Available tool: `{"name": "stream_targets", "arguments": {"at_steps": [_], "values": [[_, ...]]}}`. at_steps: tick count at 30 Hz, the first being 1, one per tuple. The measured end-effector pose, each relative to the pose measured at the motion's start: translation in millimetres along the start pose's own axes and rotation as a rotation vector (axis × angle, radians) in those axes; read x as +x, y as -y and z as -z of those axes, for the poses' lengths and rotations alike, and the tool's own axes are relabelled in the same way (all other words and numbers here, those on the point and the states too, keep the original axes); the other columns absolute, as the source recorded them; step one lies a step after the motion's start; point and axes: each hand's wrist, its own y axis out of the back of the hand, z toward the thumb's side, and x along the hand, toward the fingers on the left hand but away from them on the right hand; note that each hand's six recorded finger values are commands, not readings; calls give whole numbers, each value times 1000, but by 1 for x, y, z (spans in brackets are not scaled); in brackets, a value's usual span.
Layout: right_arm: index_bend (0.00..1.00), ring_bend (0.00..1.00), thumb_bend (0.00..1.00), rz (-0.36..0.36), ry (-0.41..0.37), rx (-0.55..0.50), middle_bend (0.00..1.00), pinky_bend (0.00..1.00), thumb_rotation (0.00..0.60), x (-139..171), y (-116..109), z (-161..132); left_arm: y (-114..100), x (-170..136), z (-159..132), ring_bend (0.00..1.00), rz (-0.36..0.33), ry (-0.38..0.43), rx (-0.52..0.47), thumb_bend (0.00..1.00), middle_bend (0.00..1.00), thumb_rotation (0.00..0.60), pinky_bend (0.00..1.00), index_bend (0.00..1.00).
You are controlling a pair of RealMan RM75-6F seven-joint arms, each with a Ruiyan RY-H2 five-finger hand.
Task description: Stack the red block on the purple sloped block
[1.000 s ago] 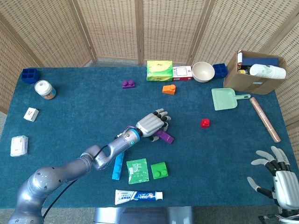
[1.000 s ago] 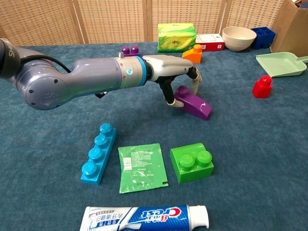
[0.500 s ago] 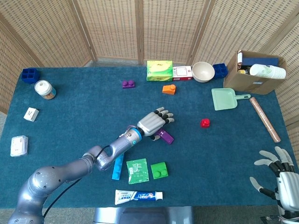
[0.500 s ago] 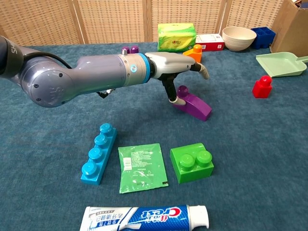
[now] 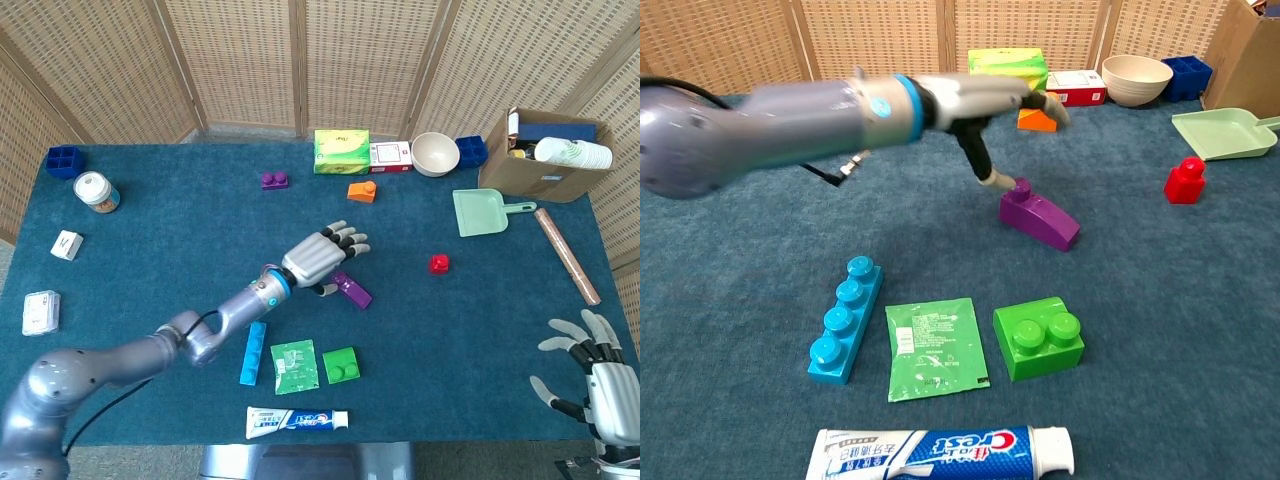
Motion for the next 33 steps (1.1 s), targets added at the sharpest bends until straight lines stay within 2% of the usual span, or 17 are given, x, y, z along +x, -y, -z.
{"name": "stream_targets", "arguments": {"at_steps": [4,10,12,15,17,20,23,26,33], "values": [[423,11,195,-26,-18,-10,264,66,600,-10,1,-2,-17,-28,12,0,-32,-5,-27,348,36,600,0,144],[439,70,203,-41,-90,7,297,124,598,-32,3,-15,-39,-89,31,0,-67,-36,-61,348,22,600,0,162],[440,71,209,-43,-106,20,296,124,576,-39,5,-18,-46,-116,36,0,-80,-55,-63,348,21,600,0,181],[431,54,221,-60,-124,38,270,122,511,-51,11,-24,-55,-162,46,0,-103,-97,-62,348,17,600,0,208],[396,16,226,-77,-134,47,217,104,447,-60,17,-29,-61,-196,53,0,-118,-137,-57,349,15,600,0,219],[325,0,227,-106,-141,44,166,86,405,-72,26,-36,-68,-246,63,0,-141,-206,-39,349,15,600,0,226],[254,0,227,-139,-145,49,147,82,401,-86,35,-43,-71,-294,72,0,-169,-281,-25,348,15,600,0,240],[233,0,225,-163,-140,78,132,81,397,-99,43,-48,-68,-335,74,0,-203,-342,-35,348,16,600,0,242],[182,0,226,-221,-126,141,111,80,394,-129,65,-61,-60,-409,71,0,-252,-457,-25,346,17,600,0,254]]}}
